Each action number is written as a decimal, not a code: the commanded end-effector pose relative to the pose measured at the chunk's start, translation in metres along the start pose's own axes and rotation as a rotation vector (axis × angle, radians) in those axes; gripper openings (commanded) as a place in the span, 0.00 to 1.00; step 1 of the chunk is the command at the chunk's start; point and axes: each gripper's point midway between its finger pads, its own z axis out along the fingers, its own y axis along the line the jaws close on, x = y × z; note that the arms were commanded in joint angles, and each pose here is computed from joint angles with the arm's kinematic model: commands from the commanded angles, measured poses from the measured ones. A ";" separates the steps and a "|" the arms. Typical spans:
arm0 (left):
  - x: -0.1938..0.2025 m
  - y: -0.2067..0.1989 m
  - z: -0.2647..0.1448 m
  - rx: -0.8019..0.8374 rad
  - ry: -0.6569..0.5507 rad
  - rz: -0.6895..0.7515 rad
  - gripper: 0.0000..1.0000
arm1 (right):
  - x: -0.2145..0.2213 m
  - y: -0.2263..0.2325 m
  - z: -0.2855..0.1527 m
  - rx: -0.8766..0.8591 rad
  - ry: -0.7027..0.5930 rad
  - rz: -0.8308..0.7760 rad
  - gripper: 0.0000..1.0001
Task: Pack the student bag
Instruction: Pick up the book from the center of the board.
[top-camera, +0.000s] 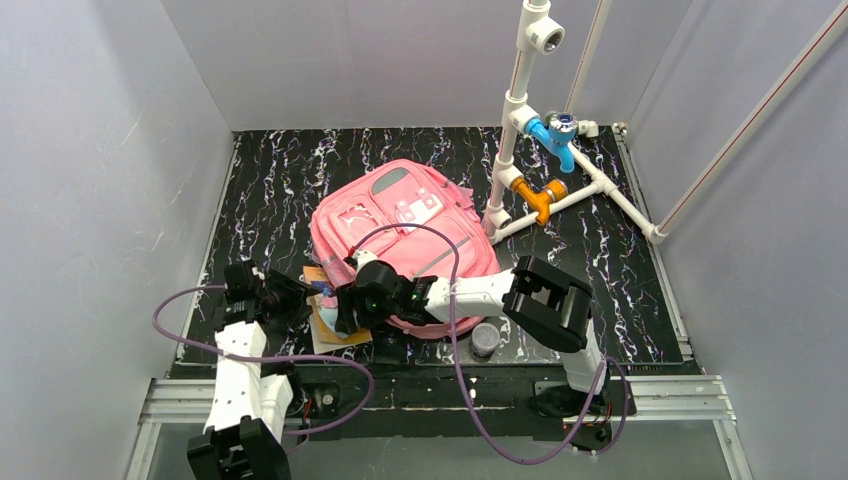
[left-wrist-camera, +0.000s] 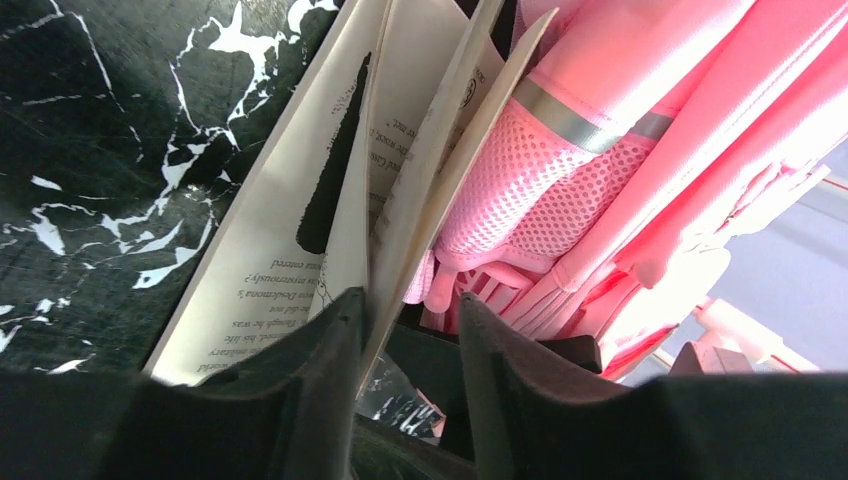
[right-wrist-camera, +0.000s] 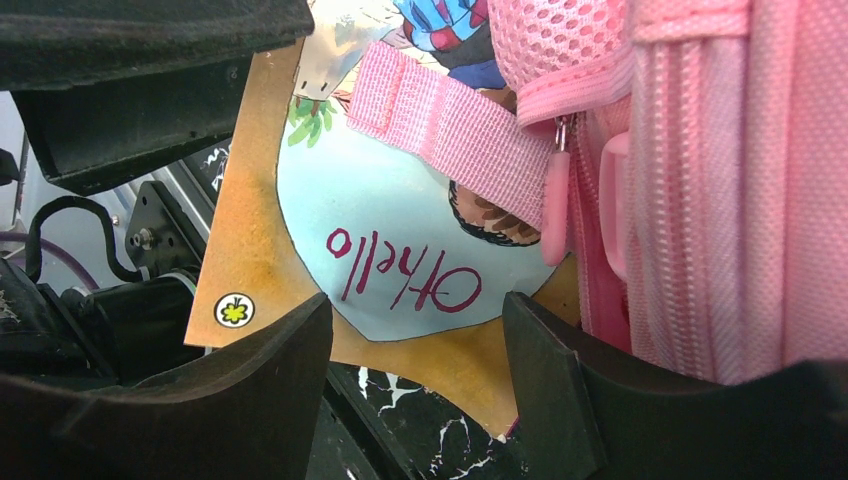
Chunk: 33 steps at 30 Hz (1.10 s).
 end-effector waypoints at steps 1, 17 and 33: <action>0.008 -0.010 0.003 0.056 0.064 0.042 0.32 | 0.024 -0.035 0.007 0.092 0.068 0.018 0.71; -0.041 -0.177 -0.148 0.374 -0.261 0.420 0.00 | -0.096 0.034 -0.168 -0.102 -0.263 0.105 0.88; 0.074 -0.248 -0.145 0.833 0.129 0.290 0.00 | -0.143 0.003 -0.288 -0.282 -0.840 0.434 0.98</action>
